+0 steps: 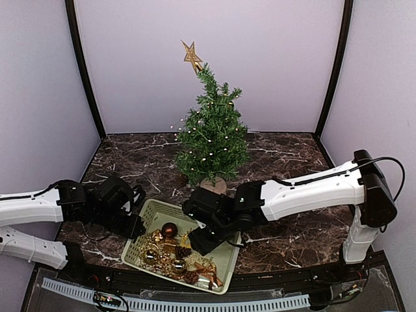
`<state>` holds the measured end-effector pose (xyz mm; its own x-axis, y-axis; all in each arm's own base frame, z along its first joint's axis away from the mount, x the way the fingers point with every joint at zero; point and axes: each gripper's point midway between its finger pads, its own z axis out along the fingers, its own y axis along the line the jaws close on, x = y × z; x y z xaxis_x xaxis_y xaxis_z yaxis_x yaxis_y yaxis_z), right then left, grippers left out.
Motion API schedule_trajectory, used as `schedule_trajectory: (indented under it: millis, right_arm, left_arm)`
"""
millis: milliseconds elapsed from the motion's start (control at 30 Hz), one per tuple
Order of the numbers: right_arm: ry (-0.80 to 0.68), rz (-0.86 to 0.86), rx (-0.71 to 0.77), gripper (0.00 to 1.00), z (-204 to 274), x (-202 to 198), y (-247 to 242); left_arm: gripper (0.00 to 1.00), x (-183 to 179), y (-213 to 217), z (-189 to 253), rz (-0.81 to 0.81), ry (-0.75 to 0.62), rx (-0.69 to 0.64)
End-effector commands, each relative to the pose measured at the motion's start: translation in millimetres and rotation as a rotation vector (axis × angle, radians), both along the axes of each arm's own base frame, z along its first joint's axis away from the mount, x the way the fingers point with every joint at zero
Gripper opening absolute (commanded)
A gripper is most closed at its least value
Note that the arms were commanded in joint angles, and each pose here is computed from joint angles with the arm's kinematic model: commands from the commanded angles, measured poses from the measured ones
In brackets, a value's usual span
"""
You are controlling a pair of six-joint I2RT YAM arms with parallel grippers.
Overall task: Decorate the small christmas tree
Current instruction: Adjust the words ornament in the bin, then pick up the words ornament from the bin.
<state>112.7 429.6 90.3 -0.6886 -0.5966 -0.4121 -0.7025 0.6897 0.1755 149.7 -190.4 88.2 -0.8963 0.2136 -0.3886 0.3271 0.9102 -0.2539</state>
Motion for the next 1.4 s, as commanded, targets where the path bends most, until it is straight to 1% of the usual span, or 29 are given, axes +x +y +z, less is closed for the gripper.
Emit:
schedule_trajectory:
  millis: [0,233,367,467,633,867,967,1100,1267,1367]
  right_arm:
    - [0.081,-0.049,-0.068,0.60,-22,-8,-20]
    - [0.182,-0.002,-0.107,0.57,-30,-28,-29]
    - [0.182,-0.008,-0.156,0.57,-40,-28,-39]
    - [0.176,-0.011,-0.168,0.56,-49,-26,-33]
    - [0.189,-0.031,-0.194,0.54,-58,-25,-32]
    - [0.290,-0.011,-0.136,0.51,-58,-43,-27]
    - [0.331,-0.002,-0.111,0.46,-59,-50,-22]
    - [0.355,-0.004,-0.115,0.40,-63,-54,-22]
    - [0.366,-0.030,-0.106,0.28,-61,-54,-24]
    - [0.378,-0.053,-0.077,0.18,-60,-54,-24]
  left_arm:
    - [0.04,-4,-4,8,-0.030,0.005,0.002]
    - [0.03,0,-6,13,0.014,-0.013,-0.032]
    - [0.03,3,-11,17,0.011,-0.029,-0.063]
    - [0.03,5,-16,19,0.006,-0.036,-0.084]
    - [0.03,5,-17,16,0.013,-0.026,-0.080]
    - [0.03,6,-15,12,0.032,-0.025,-0.072]
    - [0.03,7,-15,12,0.042,-0.027,-0.076]
    - [0.03,8,-15,12,0.047,-0.030,-0.079]
    - [0.03,5,-13,8,0.051,-0.016,-0.066]
    - [0.03,5,-12,6,0.058,-0.011,-0.063]
